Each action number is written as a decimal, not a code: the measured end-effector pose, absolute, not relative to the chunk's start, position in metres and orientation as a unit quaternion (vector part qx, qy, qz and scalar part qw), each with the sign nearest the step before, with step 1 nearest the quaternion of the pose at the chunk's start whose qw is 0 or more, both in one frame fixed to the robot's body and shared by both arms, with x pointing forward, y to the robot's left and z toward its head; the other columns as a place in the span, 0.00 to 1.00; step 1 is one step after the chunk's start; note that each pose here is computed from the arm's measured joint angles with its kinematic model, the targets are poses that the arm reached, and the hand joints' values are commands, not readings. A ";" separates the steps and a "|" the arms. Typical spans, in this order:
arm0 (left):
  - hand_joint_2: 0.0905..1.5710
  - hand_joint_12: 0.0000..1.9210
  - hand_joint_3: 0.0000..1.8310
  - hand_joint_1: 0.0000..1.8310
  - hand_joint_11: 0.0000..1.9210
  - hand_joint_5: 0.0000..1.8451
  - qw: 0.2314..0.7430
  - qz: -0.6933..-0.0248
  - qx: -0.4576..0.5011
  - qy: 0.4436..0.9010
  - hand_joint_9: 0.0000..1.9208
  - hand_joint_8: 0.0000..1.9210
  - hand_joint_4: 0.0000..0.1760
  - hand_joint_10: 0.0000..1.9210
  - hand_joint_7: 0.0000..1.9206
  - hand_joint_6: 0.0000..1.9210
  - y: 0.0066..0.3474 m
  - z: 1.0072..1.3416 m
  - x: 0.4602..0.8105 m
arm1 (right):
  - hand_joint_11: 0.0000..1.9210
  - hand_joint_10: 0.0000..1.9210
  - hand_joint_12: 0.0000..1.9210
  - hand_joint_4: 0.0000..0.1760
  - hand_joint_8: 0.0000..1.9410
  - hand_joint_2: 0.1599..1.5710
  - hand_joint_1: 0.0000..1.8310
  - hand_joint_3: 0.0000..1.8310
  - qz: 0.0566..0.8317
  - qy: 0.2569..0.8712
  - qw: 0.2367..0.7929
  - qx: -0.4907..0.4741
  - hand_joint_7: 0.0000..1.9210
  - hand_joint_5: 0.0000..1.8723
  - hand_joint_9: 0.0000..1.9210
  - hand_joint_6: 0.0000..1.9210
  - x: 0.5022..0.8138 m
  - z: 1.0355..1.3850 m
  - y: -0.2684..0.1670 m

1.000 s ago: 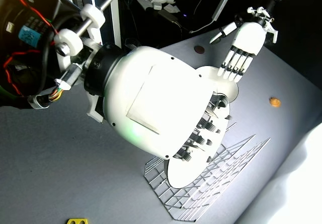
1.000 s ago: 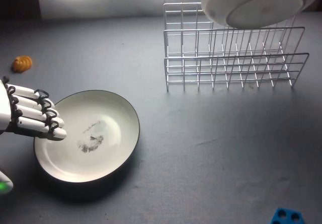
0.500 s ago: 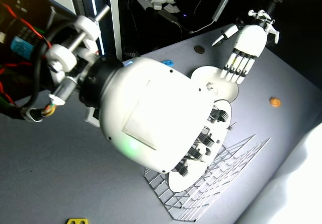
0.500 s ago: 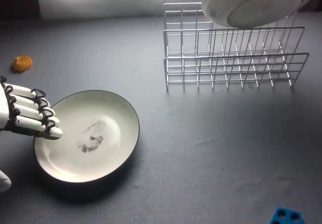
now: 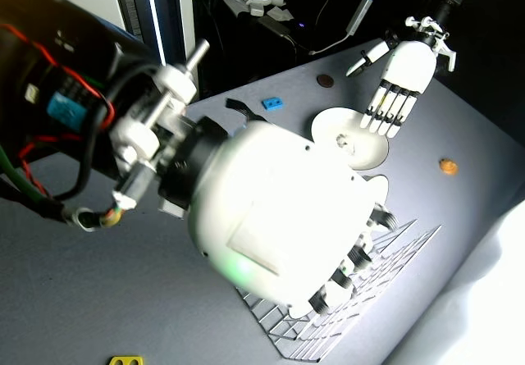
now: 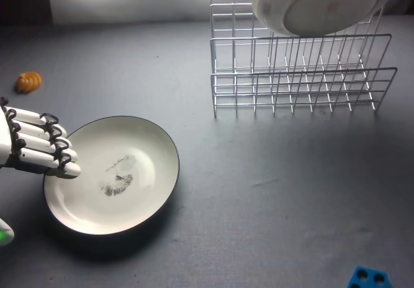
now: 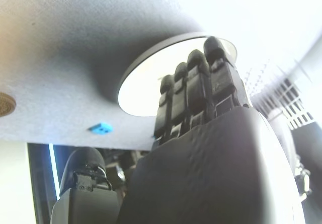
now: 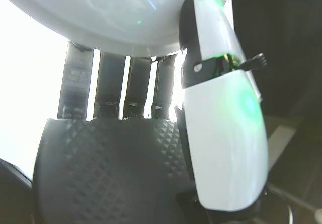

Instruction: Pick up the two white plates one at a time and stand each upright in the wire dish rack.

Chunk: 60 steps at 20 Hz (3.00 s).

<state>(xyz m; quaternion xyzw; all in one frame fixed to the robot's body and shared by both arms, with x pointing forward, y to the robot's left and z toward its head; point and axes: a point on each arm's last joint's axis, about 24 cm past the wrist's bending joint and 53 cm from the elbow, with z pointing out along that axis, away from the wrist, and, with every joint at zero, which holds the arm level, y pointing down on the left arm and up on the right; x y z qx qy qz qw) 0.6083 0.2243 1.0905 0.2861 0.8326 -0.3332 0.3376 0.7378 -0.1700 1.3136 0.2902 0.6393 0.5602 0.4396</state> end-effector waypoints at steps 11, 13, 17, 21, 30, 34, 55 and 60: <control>0.67 0.18 0.00 0.00 0.00 0.08 0.339 -0.331 0.285 0.833 0.08 0.00 0.00 0.00 0.08 0.00 0.224 1.088 0.612 | 0.35 0.36 0.73 0.08 0.53 0.70 0.66 0.00 0.560 0.645 0.409 0.323 0.50 0.47 0.51 0.62 0.758 1.294 -0.171; 0.67 0.16 0.00 0.00 0.00 0.07 0.340 -0.333 0.285 0.832 0.06 0.00 0.00 0.00 0.07 0.00 0.223 1.090 0.612 | 0.35 0.37 0.72 0.10 0.53 0.70 0.66 0.00 0.556 0.647 0.409 0.324 0.50 0.48 0.50 0.61 0.761 1.291 -0.171; 0.67 0.19 0.00 0.00 0.00 0.08 0.341 -0.332 0.285 0.832 0.07 0.00 0.00 0.00 0.08 0.00 0.224 1.090 0.613 | 0.35 0.38 0.73 0.08 0.54 0.71 0.66 0.00 0.549 0.654 0.405 0.325 0.49 0.47 0.50 0.63 0.769 1.282 -0.170; 0.67 0.17 0.00 0.00 0.00 0.07 0.344 -0.334 0.285 0.830 0.07 0.00 0.00 0.00 0.08 0.00 0.222 1.093 0.614 | 0.34 0.37 0.73 0.06 0.56 0.72 0.65 0.00 0.541 0.663 0.403 0.326 0.48 0.44 0.49 0.66 0.772 1.271 -0.167; 0.66 0.20 0.00 0.00 0.00 0.09 0.347 -0.335 0.285 0.828 0.08 0.00 0.00 0.00 0.09 0.00 0.221 1.095 0.615 | 0.34 0.39 0.73 0.08 0.57 0.72 0.65 0.00 0.530 0.673 0.400 0.326 0.47 0.45 0.48 0.65 0.778 1.255 -0.160; 0.66 0.20 0.00 0.00 0.00 0.09 0.346 -0.335 0.287 0.828 0.08 0.00 0.00 0.00 0.09 0.00 0.221 1.094 0.615 | 0.31 0.41 0.75 0.08 0.58 0.72 0.65 0.00 0.523 0.678 0.399 0.328 0.46 0.45 0.46 0.66 0.780 1.246 -0.159; 0.67 0.19 0.00 0.00 0.00 0.09 0.347 -0.328 0.288 0.830 0.08 0.00 0.00 0.00 0.09 0.00 0.223 1.093 0.616 | 0.00 0.47 0.80 0.00 0.29 0.71 0.53 0.00 0.546 0.659 0.400 0.328 0.21 0.18 0.13 0.33 0.777 1.270 -0.153; 0.66 0.17 0.00 0.00 0.00 0.08 0.347 -0.328 0.288 0.830 0.07 0.00 0.00 0.00 0.08 0.00 0.223 1.093 0.616 | 0.00 0.51 0.78 0.00 0.34 0.69 0.54 0.00 0.565 0.644 0.415 0.304 0.19 0.17 0.11 0.35 0.767 1.303 -0.149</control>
